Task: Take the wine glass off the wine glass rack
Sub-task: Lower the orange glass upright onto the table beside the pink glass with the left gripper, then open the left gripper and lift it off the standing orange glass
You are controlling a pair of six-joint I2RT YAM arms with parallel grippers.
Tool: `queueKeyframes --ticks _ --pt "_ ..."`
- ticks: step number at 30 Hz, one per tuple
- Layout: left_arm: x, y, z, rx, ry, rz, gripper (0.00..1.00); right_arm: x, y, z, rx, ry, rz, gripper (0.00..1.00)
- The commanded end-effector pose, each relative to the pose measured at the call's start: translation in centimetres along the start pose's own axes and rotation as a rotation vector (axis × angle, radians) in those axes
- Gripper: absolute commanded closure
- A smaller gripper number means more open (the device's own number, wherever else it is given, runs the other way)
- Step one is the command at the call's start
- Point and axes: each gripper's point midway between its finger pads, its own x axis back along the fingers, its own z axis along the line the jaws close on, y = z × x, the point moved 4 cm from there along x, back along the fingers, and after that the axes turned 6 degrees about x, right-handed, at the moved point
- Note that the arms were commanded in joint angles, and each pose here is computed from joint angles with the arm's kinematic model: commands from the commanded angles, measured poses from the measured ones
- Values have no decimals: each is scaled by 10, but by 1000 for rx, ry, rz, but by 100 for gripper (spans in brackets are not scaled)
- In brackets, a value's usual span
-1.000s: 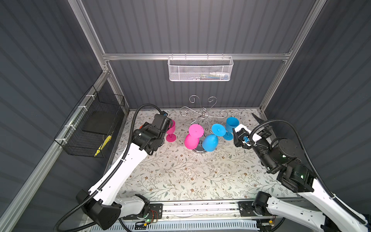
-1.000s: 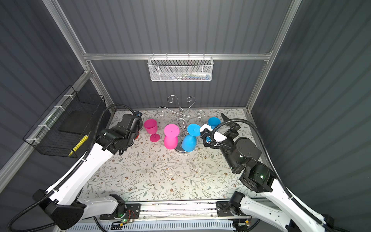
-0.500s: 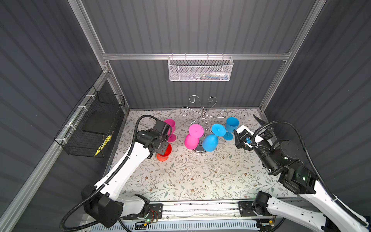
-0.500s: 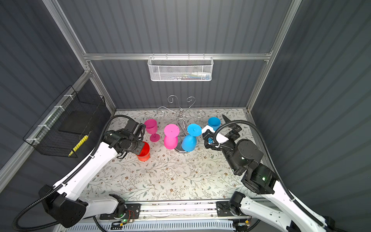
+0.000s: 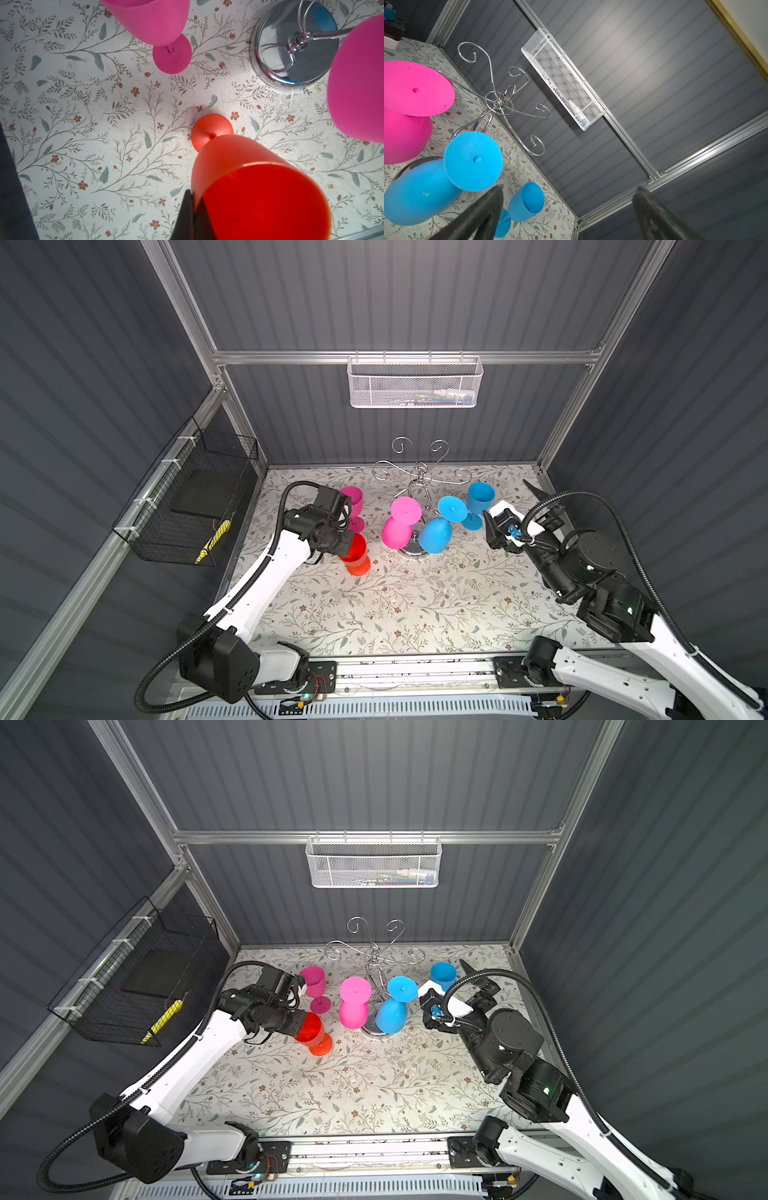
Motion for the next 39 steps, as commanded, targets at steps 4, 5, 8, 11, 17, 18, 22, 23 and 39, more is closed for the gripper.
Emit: queueKeyframes --ticks 4,5,8,11,17,18,22,23,39 --pt "-11 4 4 8 -37 31 100 4 -1 0 -27 4 -3 1" --pt "-11 4 4 5 -36 36 100 3 -1 1 -27 5 -3 1" --pt "-14 5 4 -5 -33 53 100 2 -1 1 -29 7 -2 1" --pt "-17 4 6 -15 -26 76 100 1 0 3 -26 12 -4 1" --pt "-21 6 6 -22 -28 92 100 -1 1 4 -24 15 -4 1" --pt "-21 6 6 -22 -27 92 100 -1 1 4 -24 16 -3 1" --pt "-21 8 9 -20 -10 88 96 -1 0 5 -26 17 -1 1" --pt "-20 9 9 -17 -5 80 93 -1 0 5 -27 19 -1 1" --pt "2 27 9 43 -12 -28 69 4 -3 3 -37 12 2 1"
